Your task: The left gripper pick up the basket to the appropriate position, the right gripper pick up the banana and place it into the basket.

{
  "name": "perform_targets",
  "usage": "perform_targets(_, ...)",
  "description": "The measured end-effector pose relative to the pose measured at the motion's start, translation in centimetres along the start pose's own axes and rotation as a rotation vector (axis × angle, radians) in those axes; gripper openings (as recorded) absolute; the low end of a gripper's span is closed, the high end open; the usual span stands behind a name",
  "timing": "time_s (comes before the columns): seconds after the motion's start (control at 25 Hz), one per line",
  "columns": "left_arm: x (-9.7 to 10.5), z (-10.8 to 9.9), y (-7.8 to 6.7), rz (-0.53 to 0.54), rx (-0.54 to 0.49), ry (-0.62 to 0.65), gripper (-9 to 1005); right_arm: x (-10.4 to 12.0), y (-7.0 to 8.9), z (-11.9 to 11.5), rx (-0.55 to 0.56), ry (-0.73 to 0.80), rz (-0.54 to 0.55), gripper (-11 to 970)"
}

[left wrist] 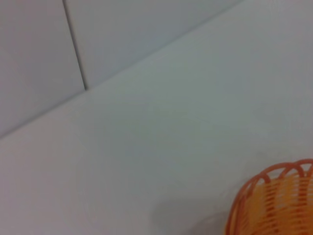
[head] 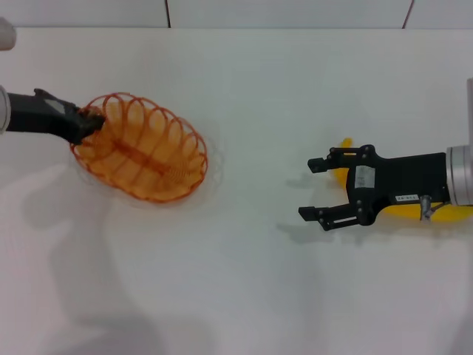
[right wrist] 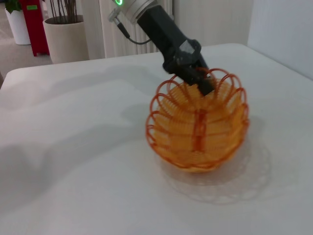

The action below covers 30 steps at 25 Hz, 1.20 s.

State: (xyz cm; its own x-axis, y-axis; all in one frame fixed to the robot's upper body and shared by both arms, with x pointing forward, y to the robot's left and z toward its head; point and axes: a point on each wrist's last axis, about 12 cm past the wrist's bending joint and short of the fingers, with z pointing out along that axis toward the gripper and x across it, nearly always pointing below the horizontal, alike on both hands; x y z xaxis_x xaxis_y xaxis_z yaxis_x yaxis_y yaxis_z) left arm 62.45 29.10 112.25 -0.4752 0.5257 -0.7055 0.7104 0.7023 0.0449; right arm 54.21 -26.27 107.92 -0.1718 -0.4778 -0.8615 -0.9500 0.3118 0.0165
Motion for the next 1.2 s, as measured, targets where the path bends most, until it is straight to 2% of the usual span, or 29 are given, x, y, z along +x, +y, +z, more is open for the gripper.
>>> perform_targets(0.76, -1.4, 0.9, -0.3, -0.005, 0.003, -0.192, 79, -0.1, -0.3, 0.7, 0.001, 0.006, 0.008, 863)
perform_targets(1.2, -2.4, 1.2, -0.6, -0.002, 0.021, -0.262, 79, -0.3, -0.4, 0.7, -0.001, 0.005, 0.003, 863)
